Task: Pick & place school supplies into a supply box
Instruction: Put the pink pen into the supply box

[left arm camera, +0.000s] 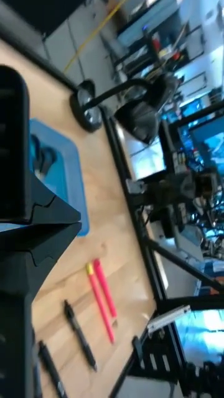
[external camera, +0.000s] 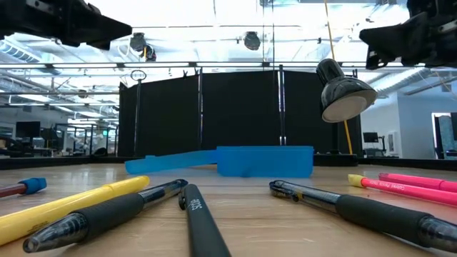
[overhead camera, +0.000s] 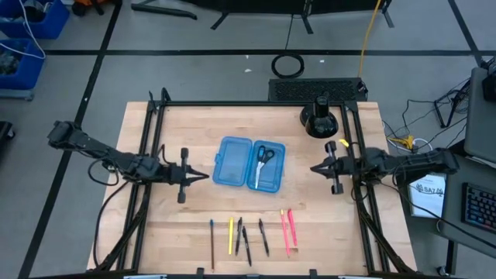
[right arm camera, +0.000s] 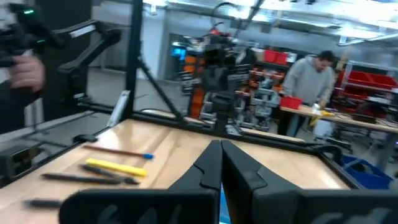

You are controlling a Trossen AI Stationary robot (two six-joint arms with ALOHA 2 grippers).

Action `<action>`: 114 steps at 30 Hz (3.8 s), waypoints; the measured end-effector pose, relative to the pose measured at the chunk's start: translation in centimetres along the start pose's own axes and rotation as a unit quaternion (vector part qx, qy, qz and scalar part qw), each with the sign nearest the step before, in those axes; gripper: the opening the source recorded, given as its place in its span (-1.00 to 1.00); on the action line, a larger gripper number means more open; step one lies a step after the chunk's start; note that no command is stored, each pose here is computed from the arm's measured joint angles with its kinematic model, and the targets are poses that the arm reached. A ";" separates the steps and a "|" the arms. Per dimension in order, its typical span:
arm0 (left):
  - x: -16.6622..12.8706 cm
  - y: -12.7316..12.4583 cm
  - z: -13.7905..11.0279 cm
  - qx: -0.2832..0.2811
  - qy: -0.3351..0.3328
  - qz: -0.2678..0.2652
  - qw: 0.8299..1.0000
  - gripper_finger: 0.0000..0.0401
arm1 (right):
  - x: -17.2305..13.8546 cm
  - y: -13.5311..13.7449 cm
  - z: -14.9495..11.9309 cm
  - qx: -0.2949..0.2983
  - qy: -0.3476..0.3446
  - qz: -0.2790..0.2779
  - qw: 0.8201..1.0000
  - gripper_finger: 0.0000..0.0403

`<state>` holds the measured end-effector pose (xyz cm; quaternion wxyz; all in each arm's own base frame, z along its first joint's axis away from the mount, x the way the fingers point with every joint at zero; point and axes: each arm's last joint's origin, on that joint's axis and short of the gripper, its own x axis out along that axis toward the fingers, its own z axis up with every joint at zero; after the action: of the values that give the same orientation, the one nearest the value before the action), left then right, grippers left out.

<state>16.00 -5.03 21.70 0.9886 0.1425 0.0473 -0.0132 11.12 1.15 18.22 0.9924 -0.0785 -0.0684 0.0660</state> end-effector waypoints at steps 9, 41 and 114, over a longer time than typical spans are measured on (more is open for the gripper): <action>0.0 0.1 -0.2 0.008 0.015 0.033 0.999 -0.99 | 0.9 1.5 -0.9 -0.060 0.055 0.028 0.996 -1.00; 0.5 1.9 0.1 0.055 0.056 0.086 0.993 -0.95 | 11.1 4.6 0.2 -0.171 0.268 -0.189 0.929 -1.00; 0.5 1.9 -0.1 0.105 0.071 0.081 0.989 -0.81 | 12.5 9.2 -8.3 0.399 0.651 -0.268 0.587 -0.56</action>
<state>16.56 -3.22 22.11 0.9602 0.2492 0.1037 0.0719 23.52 10.71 10.14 0.6765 0.3248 0.6113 -0.2516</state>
